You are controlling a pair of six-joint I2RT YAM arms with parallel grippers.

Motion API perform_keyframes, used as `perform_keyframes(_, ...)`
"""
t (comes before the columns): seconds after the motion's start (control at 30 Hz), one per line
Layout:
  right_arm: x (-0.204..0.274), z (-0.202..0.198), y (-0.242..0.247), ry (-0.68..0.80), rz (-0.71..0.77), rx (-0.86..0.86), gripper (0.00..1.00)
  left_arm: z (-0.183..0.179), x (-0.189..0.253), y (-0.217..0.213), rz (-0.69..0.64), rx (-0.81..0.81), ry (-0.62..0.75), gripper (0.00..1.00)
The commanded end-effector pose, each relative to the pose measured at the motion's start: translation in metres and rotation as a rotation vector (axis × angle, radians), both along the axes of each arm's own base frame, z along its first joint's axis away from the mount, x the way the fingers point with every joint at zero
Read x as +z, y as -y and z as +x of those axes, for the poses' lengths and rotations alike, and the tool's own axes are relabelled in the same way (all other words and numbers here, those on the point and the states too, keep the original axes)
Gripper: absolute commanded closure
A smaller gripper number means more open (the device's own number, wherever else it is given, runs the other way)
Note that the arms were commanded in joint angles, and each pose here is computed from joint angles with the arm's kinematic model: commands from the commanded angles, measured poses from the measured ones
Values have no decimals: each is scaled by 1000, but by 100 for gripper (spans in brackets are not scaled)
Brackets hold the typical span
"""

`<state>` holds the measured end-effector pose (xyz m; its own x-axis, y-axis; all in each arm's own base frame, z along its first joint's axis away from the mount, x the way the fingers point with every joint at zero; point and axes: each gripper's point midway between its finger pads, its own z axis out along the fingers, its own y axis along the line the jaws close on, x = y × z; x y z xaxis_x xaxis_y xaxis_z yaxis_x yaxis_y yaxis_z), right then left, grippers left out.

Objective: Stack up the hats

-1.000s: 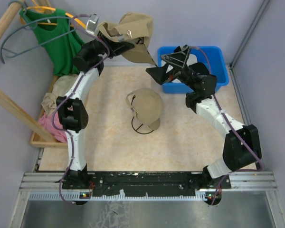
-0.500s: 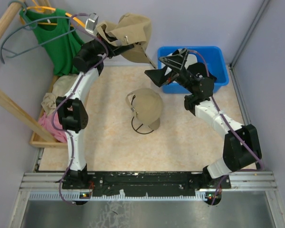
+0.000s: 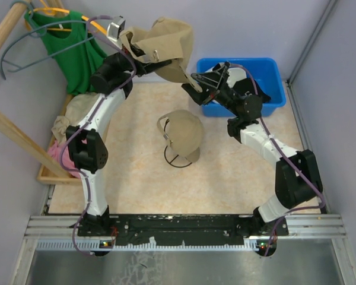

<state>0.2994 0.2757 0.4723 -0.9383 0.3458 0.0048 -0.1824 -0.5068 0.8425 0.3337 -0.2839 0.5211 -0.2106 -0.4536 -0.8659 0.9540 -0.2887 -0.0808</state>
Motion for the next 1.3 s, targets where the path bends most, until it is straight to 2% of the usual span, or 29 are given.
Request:
perform_keyframes(0.0, 42, -15, 9, -80, 131, 133, 60, -44, 10, -8, -103, -38, 207, 100)
perform_keyframes(0.07, 42, -14, 9, -81, 134, 128, 76, -44, 7, -5, -94, -44, 197, 100)
perform_keyframes(0.13, 44, -16, 9, -65, 139, 126, 87, -39, 2, -3, -77, -42, 158, 100)
perform_keyframes(0.17, 44, -17, 10, -59, 143, 123, 95, -35, -1, -3, -70, -38, 131, 98)
perform_keyframes(0.2, 45, -17, 12, -53, 152, 115, 100, -30, -4, -3, -64, -28, 96, 91)
perform_keyframes(0.23, 46, -17, 14, -45, 167, 100, 100, -24, -6, -5, -61, -11, 51, 82)
perform_keyframes(0.33, 52, -15, 24, -8, 197, 47, 100, -5, -19, -21, -87, 70, -81, 65)
perform_keyframes(0.47, 68, -9, 40, 70, 199, -25, 100, 11, -36, -39, -69, 184, -213, 47)
perform_keyframes(0.57, 87, -8, 51, 145, 199, -73, 100, 27, -54, -47, -36, 263, -326, 28)
perform_keyframes(0.6, 93, -7, 55, 165, 205, -86, 100, 29, -59, -50, -29, 284, -340, 25)
perform_keyframes(0.73, 112, -10, 69, 225, 237, -118, 100, 39, -82, -51, 57, 350, -413, 20)
perform_keyframes(0.83, 108, -7, 76, 233, 197, -138, 100, 37, -100, -51, 107, 351, -465, 18)
perform_keyframes(1.1, 57, 1, 98, 217, -129, -223, 100, 17, -153, -53, 294, 374, -607, 15)
perform_keyframes(1.27, 29, 6, 110, 199, -232, -245, 100, -4, -178, -58, 344, 392, -683, 14)
